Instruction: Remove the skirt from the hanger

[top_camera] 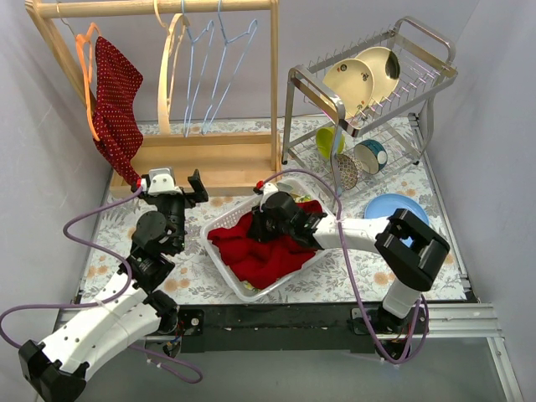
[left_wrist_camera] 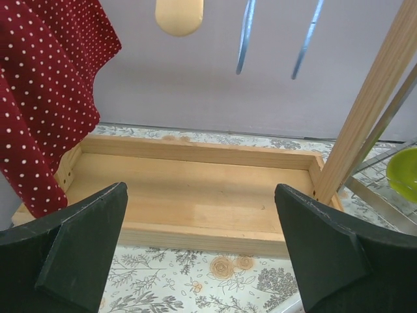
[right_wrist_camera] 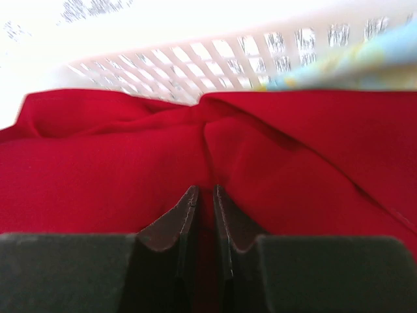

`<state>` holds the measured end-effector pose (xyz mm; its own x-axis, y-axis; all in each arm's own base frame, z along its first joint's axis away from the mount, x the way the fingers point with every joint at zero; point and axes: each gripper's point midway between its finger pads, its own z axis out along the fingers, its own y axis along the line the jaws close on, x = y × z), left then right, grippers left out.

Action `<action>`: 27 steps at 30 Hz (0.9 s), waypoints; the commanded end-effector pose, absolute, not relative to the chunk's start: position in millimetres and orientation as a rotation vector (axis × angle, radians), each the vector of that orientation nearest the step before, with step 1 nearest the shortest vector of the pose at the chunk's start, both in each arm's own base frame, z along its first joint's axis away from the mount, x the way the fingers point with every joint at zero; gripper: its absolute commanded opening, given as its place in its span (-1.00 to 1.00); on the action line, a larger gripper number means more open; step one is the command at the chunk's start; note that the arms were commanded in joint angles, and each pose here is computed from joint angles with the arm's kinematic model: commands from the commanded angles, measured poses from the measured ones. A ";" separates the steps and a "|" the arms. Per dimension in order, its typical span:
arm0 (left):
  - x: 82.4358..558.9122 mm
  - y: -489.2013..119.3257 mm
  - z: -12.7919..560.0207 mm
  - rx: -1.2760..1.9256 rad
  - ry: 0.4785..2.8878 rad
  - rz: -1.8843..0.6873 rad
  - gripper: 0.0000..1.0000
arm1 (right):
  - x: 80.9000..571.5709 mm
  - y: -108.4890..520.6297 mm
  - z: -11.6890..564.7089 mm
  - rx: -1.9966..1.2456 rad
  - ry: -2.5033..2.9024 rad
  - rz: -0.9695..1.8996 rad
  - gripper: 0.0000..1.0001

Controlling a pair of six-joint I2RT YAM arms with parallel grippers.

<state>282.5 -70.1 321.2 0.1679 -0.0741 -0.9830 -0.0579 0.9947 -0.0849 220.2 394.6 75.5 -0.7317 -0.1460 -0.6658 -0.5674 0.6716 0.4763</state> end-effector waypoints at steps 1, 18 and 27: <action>280.1 -59.7 342.2 -0.184 1.402 0.007 0.93 | 228.1 397.3 99.6 -0.573 2.210 0.913 -0.57; 296.0 -22.9 415.2 -0.294 1.480 0.166 0.92 | 248.2 286.4 206.8 -0.490 2.092 0.550 -0.41; 341.1 34.8 418.4 -0.399 1.553 0.215 0.89 | 245.1 255.5 155.0 -0.443 2.091 0.454 -0.50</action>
